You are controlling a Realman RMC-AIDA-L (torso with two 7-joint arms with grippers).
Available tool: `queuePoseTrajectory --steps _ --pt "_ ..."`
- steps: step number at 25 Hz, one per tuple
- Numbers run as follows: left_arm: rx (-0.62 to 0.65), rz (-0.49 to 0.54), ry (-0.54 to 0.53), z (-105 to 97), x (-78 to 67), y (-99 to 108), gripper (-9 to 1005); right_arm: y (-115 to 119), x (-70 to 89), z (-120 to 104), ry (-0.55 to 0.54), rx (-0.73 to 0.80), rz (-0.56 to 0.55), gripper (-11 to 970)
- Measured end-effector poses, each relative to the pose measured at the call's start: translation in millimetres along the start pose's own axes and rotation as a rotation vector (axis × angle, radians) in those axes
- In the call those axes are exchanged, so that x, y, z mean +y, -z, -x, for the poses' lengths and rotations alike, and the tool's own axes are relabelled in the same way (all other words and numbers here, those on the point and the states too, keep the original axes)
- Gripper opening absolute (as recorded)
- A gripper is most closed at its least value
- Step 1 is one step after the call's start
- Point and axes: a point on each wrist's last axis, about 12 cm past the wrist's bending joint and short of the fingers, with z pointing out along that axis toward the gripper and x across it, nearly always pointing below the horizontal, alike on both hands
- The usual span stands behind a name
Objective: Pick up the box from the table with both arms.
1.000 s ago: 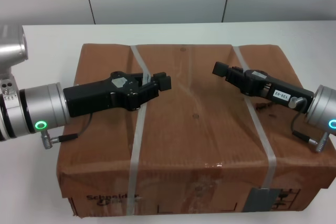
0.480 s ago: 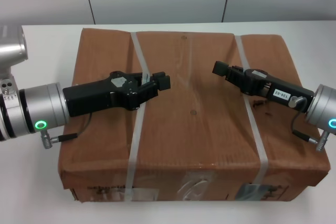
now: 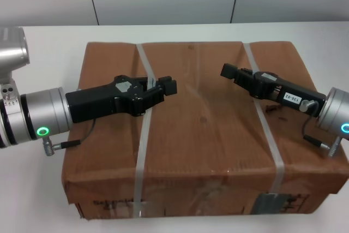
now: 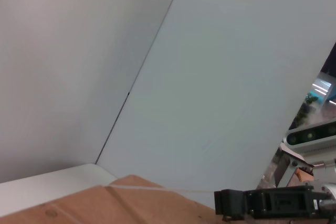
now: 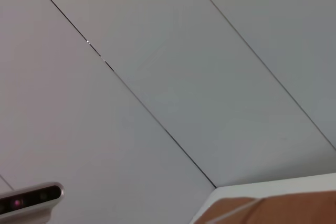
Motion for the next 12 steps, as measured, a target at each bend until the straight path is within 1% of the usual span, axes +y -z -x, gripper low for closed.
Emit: queuePoseTrajectory --steps 12 --pt "0.001 0.0 0.0 -0.3 0.0 0.0 157 0.2 -0.2 -0.2 0.001 0.0 -0.002 28"
